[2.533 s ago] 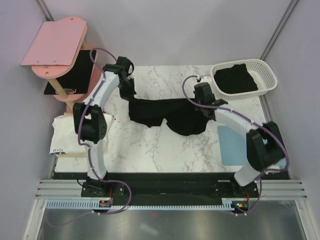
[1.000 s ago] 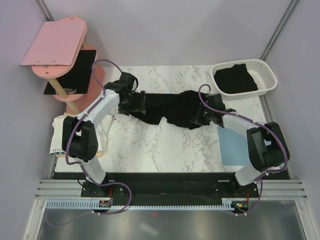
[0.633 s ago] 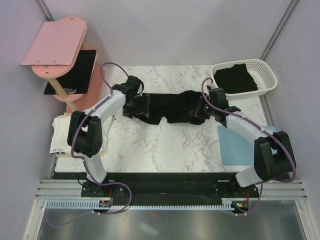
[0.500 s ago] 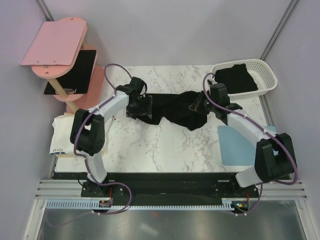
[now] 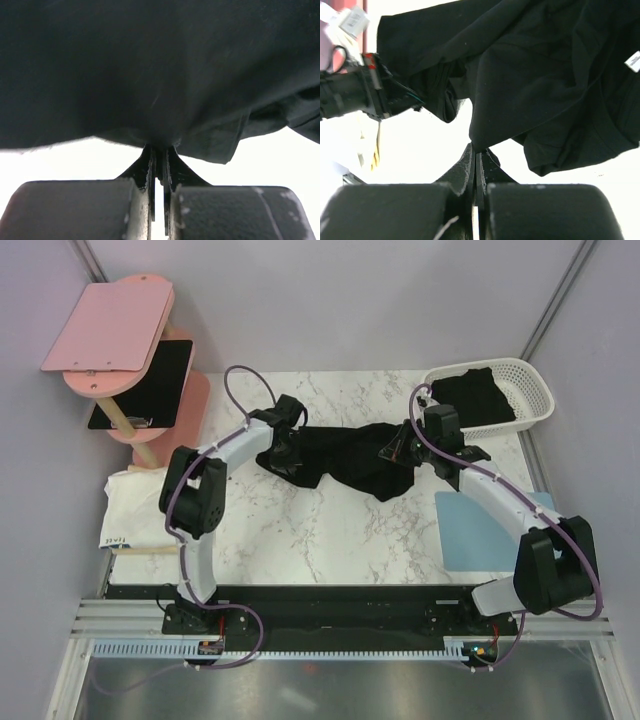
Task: Fold and stack the t-shirts
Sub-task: Flatten out the tshirt
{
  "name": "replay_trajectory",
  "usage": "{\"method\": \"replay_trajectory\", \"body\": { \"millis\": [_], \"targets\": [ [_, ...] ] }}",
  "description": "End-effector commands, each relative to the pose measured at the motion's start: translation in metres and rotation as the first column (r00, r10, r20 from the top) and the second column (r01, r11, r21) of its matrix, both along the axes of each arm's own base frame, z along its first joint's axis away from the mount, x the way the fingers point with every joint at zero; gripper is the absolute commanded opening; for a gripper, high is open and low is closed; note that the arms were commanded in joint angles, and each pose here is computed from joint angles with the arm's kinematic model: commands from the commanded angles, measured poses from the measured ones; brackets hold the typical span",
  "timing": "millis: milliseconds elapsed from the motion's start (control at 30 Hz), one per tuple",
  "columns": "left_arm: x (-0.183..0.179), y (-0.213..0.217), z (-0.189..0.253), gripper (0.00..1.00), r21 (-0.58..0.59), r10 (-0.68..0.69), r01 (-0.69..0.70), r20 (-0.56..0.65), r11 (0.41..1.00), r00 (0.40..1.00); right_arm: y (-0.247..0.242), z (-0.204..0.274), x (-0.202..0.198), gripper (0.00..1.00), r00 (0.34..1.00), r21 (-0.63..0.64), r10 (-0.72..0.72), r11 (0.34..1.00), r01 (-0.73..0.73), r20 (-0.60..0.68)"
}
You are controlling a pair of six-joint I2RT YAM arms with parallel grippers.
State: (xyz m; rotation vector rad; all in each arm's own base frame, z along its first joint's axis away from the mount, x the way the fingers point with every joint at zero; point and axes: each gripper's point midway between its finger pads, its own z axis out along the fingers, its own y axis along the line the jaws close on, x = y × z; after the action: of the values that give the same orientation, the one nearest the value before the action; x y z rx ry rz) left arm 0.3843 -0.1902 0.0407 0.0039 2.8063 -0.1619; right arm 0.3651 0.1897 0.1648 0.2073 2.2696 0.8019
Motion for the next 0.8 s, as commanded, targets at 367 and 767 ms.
{"method": "replay_trajectory", "body": {
  "millis": [367,767],
  "targets": [
    [-0.028,0.099,0.202,0.02,0.139,0.088,-0.148,0.367,0.979,0.926,-0.040,0.152,-0.015,0.00,0.955,-0.025,-0.007,1.000,0.015,0.297],
    [-0.112,0.125,0.248,0.02,0.039,0.135,-0.170,0.445,0.985,0.885,-0.070,0.204,-0.073,0.00,0.901,-0.084,-0.029,0.994,0.072,0.433]
  ]
}}
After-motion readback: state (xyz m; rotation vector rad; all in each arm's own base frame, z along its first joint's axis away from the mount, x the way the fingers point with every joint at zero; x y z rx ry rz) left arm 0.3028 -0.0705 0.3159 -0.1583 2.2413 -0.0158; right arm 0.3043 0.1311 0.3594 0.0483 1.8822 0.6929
